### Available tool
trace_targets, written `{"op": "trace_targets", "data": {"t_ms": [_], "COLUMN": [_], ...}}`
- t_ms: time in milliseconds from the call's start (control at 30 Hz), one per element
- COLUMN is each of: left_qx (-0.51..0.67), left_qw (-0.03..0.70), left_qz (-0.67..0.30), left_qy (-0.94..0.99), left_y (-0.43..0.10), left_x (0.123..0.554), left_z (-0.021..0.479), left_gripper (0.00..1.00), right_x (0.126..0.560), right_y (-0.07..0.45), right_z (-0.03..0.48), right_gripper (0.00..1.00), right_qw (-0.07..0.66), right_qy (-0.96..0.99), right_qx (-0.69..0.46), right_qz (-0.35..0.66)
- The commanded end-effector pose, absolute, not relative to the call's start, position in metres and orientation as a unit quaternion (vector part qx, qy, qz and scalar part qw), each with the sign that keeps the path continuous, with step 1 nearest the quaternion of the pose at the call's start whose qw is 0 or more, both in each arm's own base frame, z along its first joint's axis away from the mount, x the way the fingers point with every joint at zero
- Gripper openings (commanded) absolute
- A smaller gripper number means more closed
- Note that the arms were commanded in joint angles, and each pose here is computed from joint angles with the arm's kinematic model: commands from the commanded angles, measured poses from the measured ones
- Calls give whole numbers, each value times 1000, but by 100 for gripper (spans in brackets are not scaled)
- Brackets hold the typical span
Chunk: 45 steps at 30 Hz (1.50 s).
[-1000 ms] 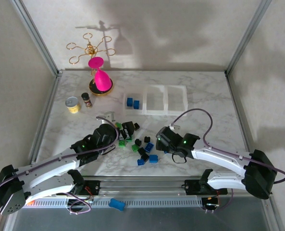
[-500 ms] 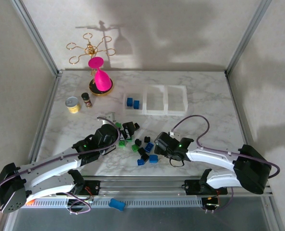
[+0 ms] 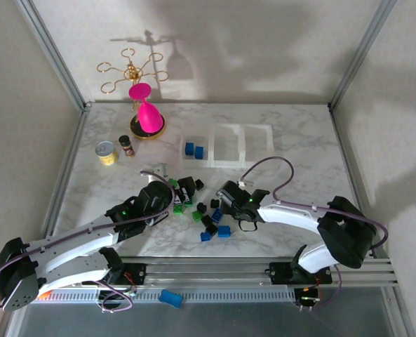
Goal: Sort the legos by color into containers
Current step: Pick up the lego from the bottom-center of the table, then place the lego in the container.
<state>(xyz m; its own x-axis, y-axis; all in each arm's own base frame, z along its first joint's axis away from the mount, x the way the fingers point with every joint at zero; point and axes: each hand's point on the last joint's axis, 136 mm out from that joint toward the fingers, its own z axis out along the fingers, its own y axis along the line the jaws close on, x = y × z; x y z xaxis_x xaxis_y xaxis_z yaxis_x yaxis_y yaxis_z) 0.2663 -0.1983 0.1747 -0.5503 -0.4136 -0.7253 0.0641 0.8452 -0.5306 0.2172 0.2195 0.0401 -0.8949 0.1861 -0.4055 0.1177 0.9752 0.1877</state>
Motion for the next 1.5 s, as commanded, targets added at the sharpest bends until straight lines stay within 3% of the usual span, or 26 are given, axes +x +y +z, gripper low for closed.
{"op": "trace_targets", "data": {"t_ms": [0,633,933,1200,1467], "left_qx": [-104,-107,-113,-127,-152], "left_qw": [475,476,485,503,509], "left_qz": [-248,-249,-249,-234,-229], "left_qy": [838,837,830,822,816], "left_y": [-197,-198,-193,-174,-148], "left_x": [269,271,271,273,281], "left_z": [185,185,193,203,212], "left_gripper": [100,99,100,100,100], "right_x": [217,208,220,260,342], "right_y": [213,202,213,259,323], "right_z": [39,34,63,113,162], "right_gripper": [69,42,34,35,36], "right_qw": [217,206,242,301,382], "right_qy": [972,977,969,949,914], "right_qx": [63,42,18,-35,-55], "right_qz": [57,43,50,90,129]}}
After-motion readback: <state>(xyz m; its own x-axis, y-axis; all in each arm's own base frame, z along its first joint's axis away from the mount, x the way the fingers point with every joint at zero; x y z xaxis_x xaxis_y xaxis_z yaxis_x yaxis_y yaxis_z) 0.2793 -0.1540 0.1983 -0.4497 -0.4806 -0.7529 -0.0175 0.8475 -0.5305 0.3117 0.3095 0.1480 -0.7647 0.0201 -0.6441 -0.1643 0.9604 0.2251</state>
